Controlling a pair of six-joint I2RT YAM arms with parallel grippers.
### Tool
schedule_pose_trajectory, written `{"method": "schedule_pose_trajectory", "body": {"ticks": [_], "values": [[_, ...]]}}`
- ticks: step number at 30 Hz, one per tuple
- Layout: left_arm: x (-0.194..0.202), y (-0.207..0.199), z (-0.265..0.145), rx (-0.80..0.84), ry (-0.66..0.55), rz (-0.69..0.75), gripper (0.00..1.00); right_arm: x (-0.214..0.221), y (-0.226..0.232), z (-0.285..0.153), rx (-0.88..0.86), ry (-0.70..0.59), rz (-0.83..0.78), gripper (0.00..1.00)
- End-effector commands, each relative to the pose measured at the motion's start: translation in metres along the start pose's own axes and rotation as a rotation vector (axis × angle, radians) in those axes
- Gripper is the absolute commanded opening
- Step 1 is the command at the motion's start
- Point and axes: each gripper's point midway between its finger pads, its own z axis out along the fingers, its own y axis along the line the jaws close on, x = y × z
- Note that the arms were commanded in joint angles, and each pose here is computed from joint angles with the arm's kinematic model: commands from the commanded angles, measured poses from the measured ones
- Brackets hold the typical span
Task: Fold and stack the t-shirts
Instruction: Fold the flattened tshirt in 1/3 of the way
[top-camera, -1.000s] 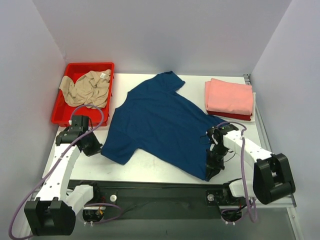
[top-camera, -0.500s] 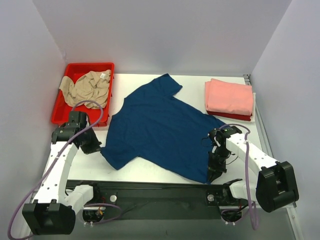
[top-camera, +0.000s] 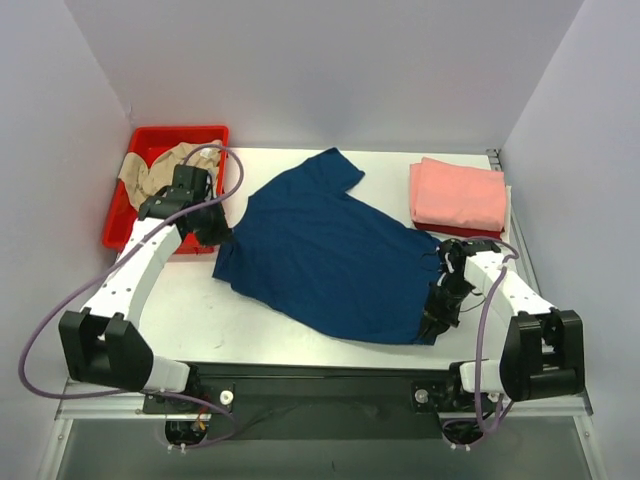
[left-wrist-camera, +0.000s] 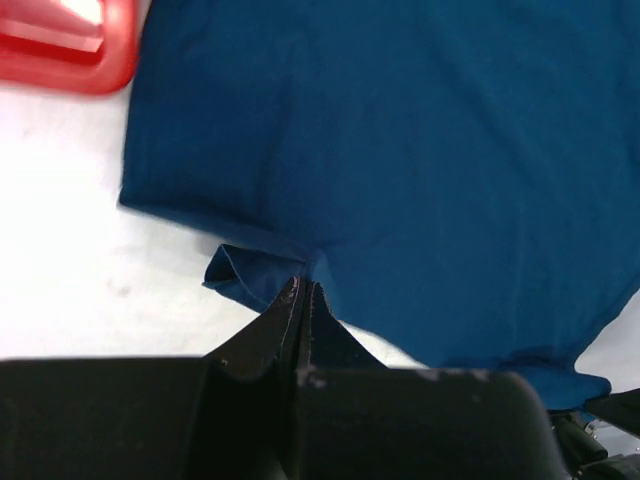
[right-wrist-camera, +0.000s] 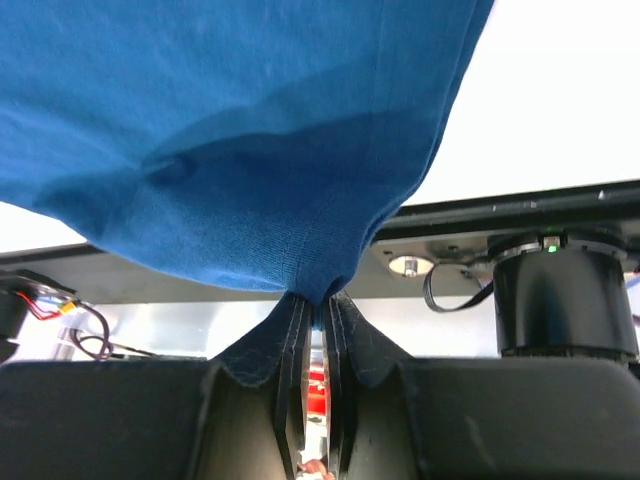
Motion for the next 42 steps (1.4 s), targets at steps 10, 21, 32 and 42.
{"method": "schedule_pose_trajectory", "body": {"ticks": [10,21,32,42], "values": [[-0.084,-0.088,0.024,0.179,-0.134,0.151,0.0,-0.042,0.002,-0.007,-0.08,-0.015,0.078,0.0],[-0.119,-0.112,0.05,0.182,-0.162,0.183,0.0,-0.087,-0.006,-0.018,-0.13,-0.049,0.146,0.0],[-0.139,-0.111,0.047,0.135,-0.209,0.175,0.0,-0.105,-0.014,-0.016,-0.139,-0.041,0.183,0.0],[-0.142,-0.109,0.052,0.115,-0.208,0.17,0.0,-0.118,-0.014,-0.015,-0.158,-0.048,0.201,0.0]]}}
